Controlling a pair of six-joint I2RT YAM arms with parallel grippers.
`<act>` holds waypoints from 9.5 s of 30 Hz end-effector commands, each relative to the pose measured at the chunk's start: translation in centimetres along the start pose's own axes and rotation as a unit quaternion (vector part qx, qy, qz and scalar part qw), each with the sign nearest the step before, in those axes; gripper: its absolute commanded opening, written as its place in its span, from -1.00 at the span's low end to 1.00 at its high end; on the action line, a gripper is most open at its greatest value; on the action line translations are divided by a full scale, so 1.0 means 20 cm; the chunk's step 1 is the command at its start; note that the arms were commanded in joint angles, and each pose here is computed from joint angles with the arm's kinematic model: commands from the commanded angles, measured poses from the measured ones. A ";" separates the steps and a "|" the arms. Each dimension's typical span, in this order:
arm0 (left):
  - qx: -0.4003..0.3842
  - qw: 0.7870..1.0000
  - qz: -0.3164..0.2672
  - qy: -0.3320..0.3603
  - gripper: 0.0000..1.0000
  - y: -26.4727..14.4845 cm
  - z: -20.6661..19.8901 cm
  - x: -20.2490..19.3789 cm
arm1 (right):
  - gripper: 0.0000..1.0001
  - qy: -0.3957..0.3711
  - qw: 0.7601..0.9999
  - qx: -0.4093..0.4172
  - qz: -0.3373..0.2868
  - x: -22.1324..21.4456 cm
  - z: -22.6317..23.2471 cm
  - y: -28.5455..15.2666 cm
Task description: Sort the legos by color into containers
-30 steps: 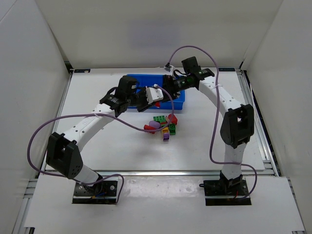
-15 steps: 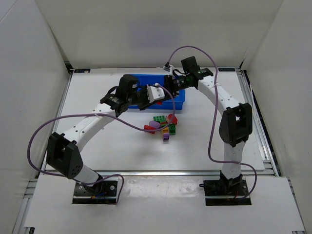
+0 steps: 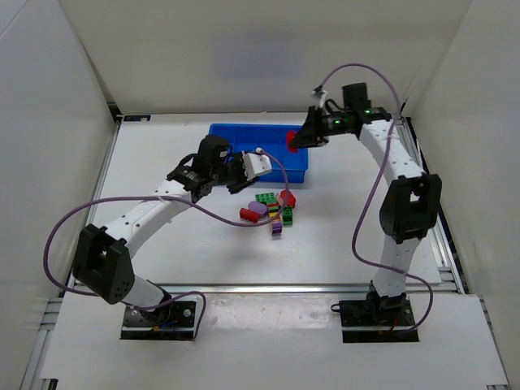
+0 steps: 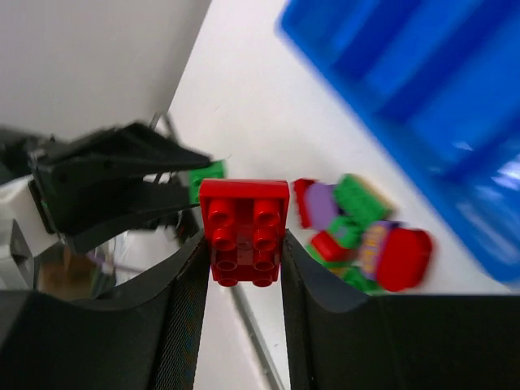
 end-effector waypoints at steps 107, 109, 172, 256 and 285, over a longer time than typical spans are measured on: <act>-0.287 0.953 0.024 -0.092 0.37 -0.51 -0.41 -0.16 | 0.63 -0.190 0.944 -0.232 -0.137 0.12 -0.34 -0.57; -0.294 0.953 0.034 -0.066 0.30 -0.48 -0.47 -0.20 | 0.62 -0.188 0.944 -0.233 -0.137 0.12 -0.35 -0.58; -0.305 0.952 0.006 0.040 0.13 0.21 -0.63 -0.46 | 0.58 -0.096 0.955 -0.242 -0.144 0.14 -0.56 -0.73; -0.153 0.960 0.150 -0.181 0.18 0.22 -0.59 -0.35 | 0.57 -0.067 0.959 -0.242 -0.135 0.07 -0.62 -0.72; -0.170 0.945 0.186 -0.207 -0.38 0.33 -0.67 -0.47 | 0.57 -0.043 0.958 -0.248 -0.135 0.06 -0.71 -0.75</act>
Point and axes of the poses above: each gripper's point midway between its finger pads, its own y axis out along the fingers, its own z axis along the line the jaws close on, x = y × z, the point moved 1 cm from there along -y, back along the fingers, and after that the axes turned 15 degrees about y, right-handed, at the moved point
